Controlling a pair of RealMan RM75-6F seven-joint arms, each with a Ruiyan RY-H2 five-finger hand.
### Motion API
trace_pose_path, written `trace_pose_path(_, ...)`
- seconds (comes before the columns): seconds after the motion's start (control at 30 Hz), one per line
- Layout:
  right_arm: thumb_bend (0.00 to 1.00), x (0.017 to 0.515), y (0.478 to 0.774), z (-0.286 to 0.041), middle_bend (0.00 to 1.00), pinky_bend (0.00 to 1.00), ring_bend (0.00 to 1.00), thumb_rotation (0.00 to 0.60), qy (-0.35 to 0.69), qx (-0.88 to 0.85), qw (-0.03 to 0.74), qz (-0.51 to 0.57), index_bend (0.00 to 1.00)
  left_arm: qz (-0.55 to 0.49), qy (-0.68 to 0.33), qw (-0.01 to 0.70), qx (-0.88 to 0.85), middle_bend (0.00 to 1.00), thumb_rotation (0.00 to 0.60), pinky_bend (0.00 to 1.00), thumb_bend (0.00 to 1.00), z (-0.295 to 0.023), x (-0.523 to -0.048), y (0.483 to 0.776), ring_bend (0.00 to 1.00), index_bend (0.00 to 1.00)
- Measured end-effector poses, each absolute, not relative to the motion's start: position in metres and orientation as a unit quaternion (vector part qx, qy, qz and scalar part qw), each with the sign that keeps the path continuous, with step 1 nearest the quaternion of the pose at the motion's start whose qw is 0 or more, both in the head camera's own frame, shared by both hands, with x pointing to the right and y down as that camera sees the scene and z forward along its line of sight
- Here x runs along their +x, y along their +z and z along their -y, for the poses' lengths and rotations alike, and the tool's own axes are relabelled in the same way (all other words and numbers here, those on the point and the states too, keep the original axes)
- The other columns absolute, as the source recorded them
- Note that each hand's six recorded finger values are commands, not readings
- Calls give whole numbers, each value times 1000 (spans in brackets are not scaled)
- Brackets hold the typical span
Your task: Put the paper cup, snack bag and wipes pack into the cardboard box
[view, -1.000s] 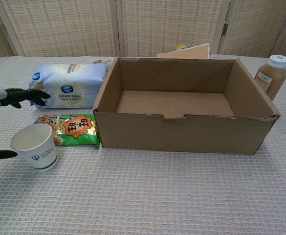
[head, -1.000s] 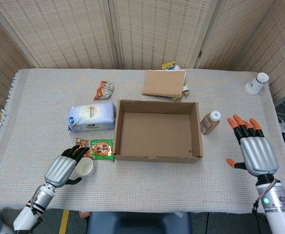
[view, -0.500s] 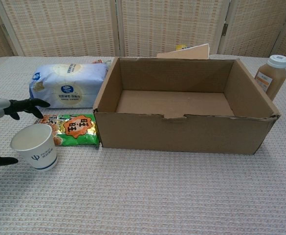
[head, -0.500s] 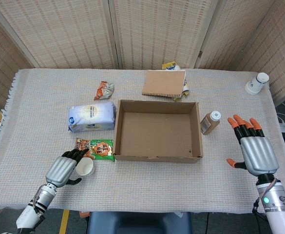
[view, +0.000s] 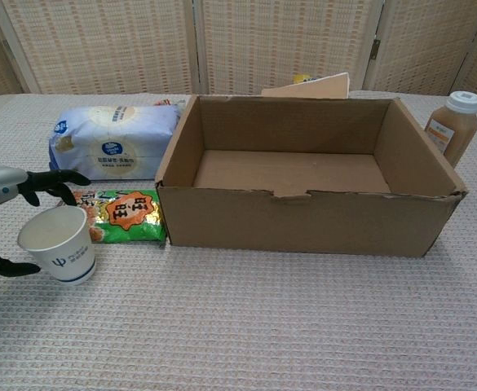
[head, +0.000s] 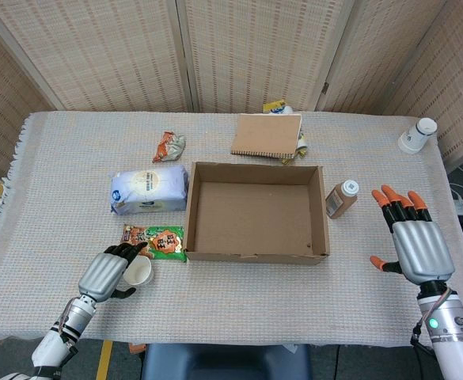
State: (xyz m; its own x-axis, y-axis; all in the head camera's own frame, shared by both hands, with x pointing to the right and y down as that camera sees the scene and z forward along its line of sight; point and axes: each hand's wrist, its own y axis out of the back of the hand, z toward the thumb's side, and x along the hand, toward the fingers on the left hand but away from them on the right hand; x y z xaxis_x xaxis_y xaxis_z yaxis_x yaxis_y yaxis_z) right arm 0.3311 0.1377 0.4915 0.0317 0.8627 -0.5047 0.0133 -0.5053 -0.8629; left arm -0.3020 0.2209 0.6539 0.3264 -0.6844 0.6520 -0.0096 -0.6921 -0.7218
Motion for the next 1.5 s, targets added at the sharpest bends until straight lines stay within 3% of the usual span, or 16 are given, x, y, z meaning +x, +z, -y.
trace_pose_path(0.23, 44, 332, 493, -137, 0, 0, 0, 600, 604, -623, 352, 351, 66, -231, -531, 316, -751, 274, 600, 292, 207, -222, -301, 656, 204, 206)
trace_pose_path(0.5, 44, 333, 493, -136, 0, 0, 0, 600, 605, -622, 351, 352, 66, -231, -531, 319, -750, 441, 600, 396, 233, -223, -300, 660, 342, 347)
trace_pose_path(0.8, 44, 334, 491, -136, 0, 0, 0, 600, 604, -622, 350, 354, 66, -234, -526, 322, -751, 497, 600, 435, 244, -220, -298, 653, 387, 404)
trace_pose_path(1.1, 44, 334, 490, -136, 0, 0, 0, 600, 603, -623, 349, 355, 66, -247, -514, 347, -744, 501, 600, 438, 245, -196, -299, 611, 389, 406)
trace_pose_path(1.5, 44, 333, 490, -136, 0, 0, 0, 600, 601, -624, 350, 355, 66, -236, -485, 445, -715, 511, 600, 455, 244, -121, -264, 526, 400, 419)
